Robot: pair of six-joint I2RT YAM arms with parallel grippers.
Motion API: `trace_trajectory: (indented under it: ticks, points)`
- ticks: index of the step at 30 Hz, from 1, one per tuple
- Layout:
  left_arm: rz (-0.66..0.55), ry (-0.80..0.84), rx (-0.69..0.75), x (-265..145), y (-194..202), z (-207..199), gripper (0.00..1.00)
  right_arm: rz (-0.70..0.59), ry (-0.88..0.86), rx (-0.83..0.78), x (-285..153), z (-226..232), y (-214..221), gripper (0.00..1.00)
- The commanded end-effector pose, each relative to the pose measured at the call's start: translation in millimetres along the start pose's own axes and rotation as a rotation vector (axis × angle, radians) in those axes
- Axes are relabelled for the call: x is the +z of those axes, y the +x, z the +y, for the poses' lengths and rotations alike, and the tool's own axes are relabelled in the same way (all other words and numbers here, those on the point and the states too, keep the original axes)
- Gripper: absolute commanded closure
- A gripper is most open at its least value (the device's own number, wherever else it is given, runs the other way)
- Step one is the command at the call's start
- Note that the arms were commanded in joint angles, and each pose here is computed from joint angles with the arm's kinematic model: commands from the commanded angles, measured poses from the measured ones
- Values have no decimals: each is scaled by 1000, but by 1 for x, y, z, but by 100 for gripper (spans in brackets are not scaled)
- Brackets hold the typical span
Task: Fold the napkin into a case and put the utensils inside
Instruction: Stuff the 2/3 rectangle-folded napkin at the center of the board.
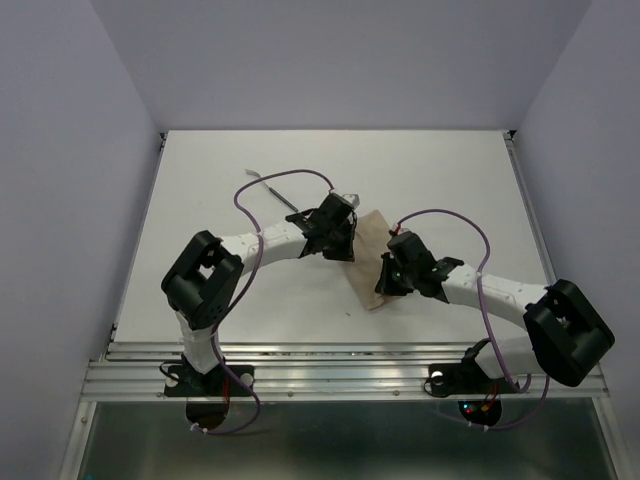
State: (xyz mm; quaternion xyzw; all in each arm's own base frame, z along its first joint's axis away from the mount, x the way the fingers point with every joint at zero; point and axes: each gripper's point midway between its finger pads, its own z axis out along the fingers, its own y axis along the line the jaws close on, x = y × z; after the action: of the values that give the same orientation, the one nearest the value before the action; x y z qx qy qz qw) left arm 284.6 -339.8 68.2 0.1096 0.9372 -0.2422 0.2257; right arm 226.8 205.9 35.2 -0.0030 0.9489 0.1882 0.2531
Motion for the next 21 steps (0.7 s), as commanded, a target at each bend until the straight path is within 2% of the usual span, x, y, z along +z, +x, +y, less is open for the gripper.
trace_trajectory:
  ticks: [1,21]
  points:
    - [5,53,39,6,0,-12,100,-75,-11,-18,-5,8,-24,99]
    - [59,33,72,34,8,-8,100,-34,47,-68,3,-16,-25,99]
